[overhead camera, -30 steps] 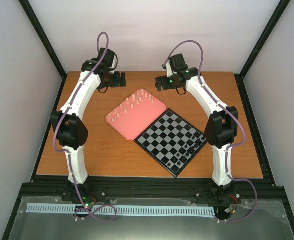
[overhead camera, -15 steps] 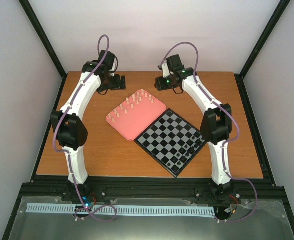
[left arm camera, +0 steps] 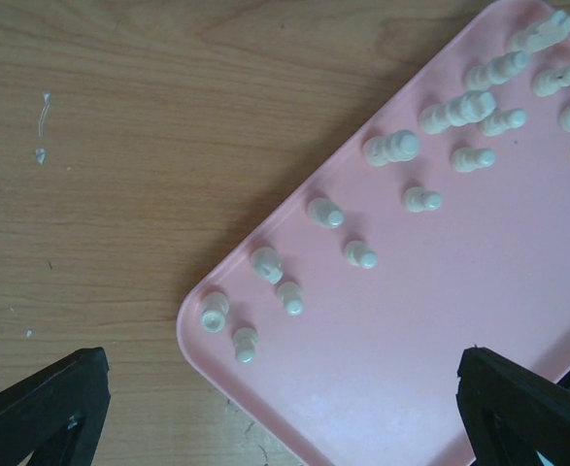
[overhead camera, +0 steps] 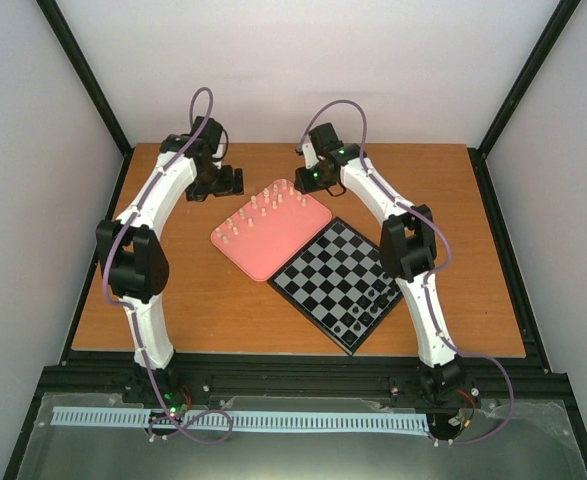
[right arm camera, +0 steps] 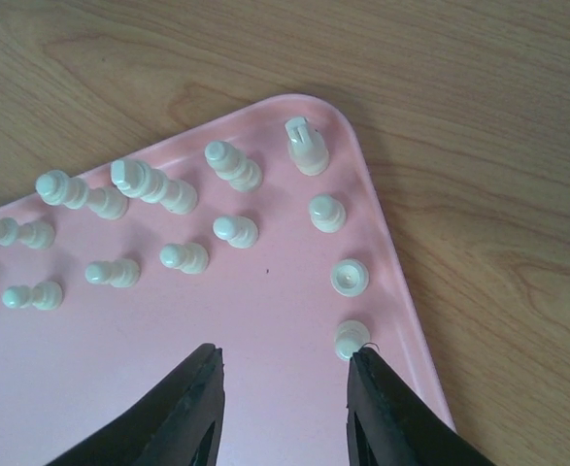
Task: Set up the chess pieces on the board
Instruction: Pick up the chess piece from the storage box.
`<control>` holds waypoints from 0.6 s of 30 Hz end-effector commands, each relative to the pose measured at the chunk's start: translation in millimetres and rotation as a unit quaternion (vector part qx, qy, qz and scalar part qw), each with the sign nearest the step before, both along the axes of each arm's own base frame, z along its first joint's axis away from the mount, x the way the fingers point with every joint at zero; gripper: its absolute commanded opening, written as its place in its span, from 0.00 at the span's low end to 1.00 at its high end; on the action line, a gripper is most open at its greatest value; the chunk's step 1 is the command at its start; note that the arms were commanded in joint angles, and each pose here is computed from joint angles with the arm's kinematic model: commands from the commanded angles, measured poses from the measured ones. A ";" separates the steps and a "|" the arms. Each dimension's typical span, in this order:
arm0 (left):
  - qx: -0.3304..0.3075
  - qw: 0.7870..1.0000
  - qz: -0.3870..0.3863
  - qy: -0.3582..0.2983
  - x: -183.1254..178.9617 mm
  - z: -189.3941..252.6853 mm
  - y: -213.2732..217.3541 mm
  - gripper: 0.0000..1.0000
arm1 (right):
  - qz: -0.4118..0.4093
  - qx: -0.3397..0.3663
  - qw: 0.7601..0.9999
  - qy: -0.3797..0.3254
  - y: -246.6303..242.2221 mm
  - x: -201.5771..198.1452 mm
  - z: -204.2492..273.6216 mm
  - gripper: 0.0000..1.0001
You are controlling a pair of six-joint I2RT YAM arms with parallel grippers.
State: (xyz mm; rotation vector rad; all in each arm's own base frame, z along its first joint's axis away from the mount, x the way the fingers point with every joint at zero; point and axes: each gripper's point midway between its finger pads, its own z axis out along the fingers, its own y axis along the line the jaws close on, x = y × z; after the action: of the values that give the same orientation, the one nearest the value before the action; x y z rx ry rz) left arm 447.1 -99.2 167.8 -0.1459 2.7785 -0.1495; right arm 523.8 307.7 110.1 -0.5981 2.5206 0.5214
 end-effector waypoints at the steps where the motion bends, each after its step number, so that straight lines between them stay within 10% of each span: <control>1: -0.021 0.999 0.007 -0.030 0.8 21.4 0.2 1.00 | -0.018 -0.025 1.000 0.006 -5.1 3.4 -12.8 0.34; 18: -0.025 0.999 0.014 -0.026 4.4 21.2 3.6 1.00 | -0.017 -0.047 0.998 0.041 -7.4 1.1 -52.4 0.43</control>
State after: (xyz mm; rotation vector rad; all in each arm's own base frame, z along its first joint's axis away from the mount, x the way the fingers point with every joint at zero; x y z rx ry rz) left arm 447.0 -96.1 163.5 -0.1622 2.7861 -0.1752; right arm 516.6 298.9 56.3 -0.5917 2.6549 0.4427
